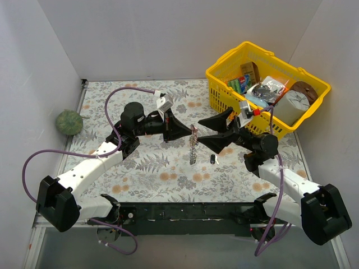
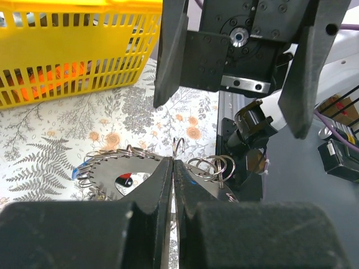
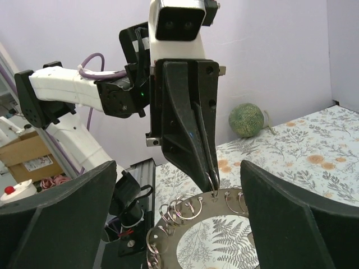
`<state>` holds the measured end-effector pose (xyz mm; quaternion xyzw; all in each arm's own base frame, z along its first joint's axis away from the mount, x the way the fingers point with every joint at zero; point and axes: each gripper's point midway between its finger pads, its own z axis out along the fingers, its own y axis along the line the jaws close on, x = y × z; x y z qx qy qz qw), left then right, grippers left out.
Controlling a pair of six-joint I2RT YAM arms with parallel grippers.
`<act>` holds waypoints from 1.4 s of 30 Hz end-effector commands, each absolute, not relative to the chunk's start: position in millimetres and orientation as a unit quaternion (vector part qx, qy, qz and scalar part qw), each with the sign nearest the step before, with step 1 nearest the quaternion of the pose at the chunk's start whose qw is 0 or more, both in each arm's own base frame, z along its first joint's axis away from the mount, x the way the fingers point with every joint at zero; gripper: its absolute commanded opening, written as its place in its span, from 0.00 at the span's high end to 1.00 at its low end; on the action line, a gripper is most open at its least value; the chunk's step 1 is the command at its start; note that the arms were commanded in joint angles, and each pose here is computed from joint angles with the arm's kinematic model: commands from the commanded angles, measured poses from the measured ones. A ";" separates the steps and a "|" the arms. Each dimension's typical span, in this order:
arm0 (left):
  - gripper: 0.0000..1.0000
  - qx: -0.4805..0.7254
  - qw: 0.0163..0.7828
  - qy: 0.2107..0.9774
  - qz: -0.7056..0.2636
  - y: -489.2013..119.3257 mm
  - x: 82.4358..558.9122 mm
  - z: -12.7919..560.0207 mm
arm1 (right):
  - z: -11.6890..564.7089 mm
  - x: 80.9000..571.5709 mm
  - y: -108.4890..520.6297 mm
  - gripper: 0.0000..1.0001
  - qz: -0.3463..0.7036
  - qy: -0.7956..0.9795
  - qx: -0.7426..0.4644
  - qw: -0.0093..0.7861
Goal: Put the keys on the keyring
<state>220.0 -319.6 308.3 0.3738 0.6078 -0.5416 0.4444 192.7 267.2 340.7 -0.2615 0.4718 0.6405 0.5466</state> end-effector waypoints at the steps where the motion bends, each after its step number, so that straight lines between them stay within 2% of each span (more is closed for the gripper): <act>1: 1.00 0.385 0.488 0.582 -0.524 -313.4 220.9 338.8 | 412.8 145.0 238.0 0.02 0.619 0.280 -0.325 0.658; 17: 1.00 0.382 0.515 0.612 -0.463 -305.1 238.9 323.5 | 396.4 157.3 240.1 0.02 0.602 0.333 -0.335 0.643; 27: 1.00 0.399 0.529 0.657 -0.359 -297.6 259.2 292.8 | 372.6 173.3 243.6 0.02 0.560 0.397 -0.349 0.638; 42: 1.00 0.449 0.578 0.638 -0.239 -301.6 259.0 278.4 | 330.0 193.9 242.6 0.02 0.487 0.487 -0.369 0.624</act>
